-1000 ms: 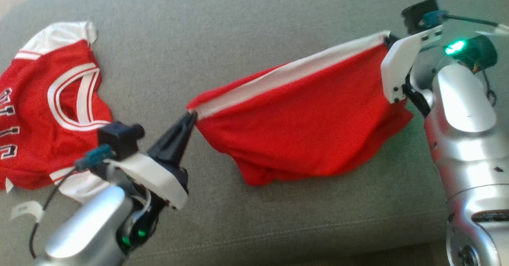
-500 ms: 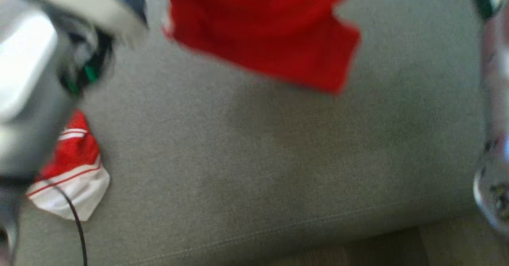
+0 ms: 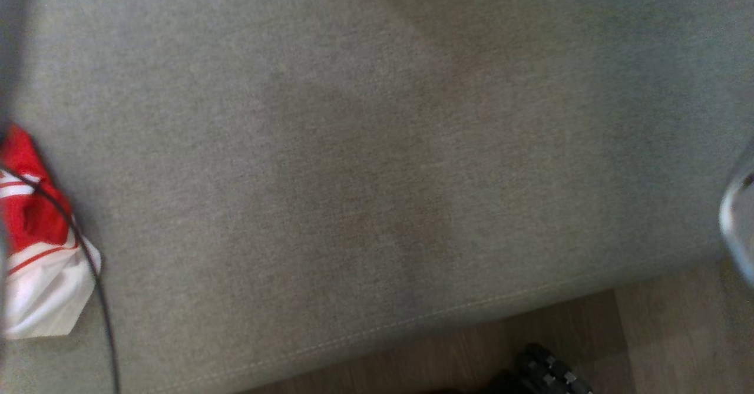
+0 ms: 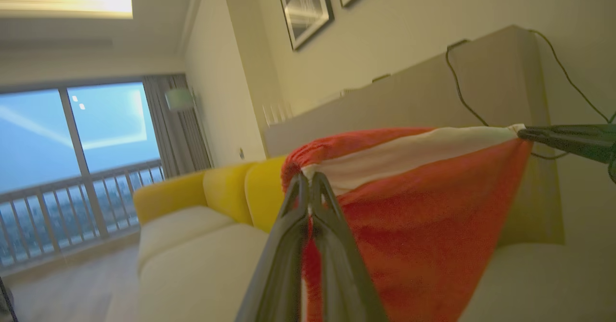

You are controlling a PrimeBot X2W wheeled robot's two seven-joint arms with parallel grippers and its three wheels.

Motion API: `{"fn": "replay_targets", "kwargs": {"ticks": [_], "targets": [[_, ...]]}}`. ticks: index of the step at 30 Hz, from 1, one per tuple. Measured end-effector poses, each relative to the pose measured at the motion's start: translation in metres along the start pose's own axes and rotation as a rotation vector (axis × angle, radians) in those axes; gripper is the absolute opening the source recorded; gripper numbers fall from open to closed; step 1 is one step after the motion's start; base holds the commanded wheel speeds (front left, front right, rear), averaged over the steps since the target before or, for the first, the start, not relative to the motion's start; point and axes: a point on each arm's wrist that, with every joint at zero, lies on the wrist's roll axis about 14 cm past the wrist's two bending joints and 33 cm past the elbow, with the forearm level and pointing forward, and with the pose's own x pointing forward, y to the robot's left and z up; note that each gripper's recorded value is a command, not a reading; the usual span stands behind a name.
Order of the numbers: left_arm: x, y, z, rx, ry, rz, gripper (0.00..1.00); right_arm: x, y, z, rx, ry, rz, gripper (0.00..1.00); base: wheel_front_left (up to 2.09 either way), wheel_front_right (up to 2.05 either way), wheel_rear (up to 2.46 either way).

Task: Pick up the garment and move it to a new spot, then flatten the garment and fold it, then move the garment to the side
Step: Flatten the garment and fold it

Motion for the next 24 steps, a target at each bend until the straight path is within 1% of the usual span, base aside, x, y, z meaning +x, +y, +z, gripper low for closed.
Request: {"fn": "replay_targets", "kwargs": {"ticks": [1,3,5,7,9,13,16,19,20,24], "targets": [[-0.012,-0.009,-0.026,-0.044,0.054,-0.011,0.00,-0.006,0.010,-0.018,0.005,0.035,0.018,0.00,0.00,0.00,0.00],[-0.049,-0.039,-0.081,-0.109,0.200,-0.056,0.00,-0.024,0.031,-0.058,-0.002,0.118,0.068,0.00,0.00,0.00,0.00],[-0.089,-0.071,-0.117,-0.183,0.319,-0.091,0.00,-0.051,0.051,-0.096,0.017,0.208,0.110,0.00,0.00,0.00,0.00],[-0.117,-0.092,-0.130,-0.233,0.377,-0.108,0.00,-0.079,0.066,-0.125,0.047,0.288,0.143,0.00,0.00,0.00,0.00],[-0.135,-0.107,-0.129,-0.251,0.395,-0.130,0.00,-0.104,0.075,-0.142,0.070,0.347,0.168,0.00,0.00,0.00,0.00],[-0.171,-0.139,-0.114,-0.277,0.420,-0.209,0.00,-0.142,0.076,-0.148,0.083,0.398,0.182,0.00,0.00,0.00,0.00],[-0.214,-0.161,-0.111,-0.293,0.498,-0.254,0.00,-0.175,0.058,-0.148,0.073,0.434,0.163,0.00,0.00,0.00,0.00],[-0.249,-0.171,-0.105,-0.307,0.563,-0.262,0.00,-0.218,0.040,-0.147,0.079,0.488,0.137,0.00,0.00,0.00,0.00],[-0.258,-0.174,-0.095,-0.317,0.567,-0.253,0.00,-0.247,0.029,-0.142,0.097,0.519,0.110,0.00,0.00,0.00,0.00],[-0.270,-0.180,-0.075,-0.316,0.559,-0.250,0.00,-0.283,0.011,-0.116,0.146,0.515,0.070,0.00,0.00,0.00,0.00]]}}
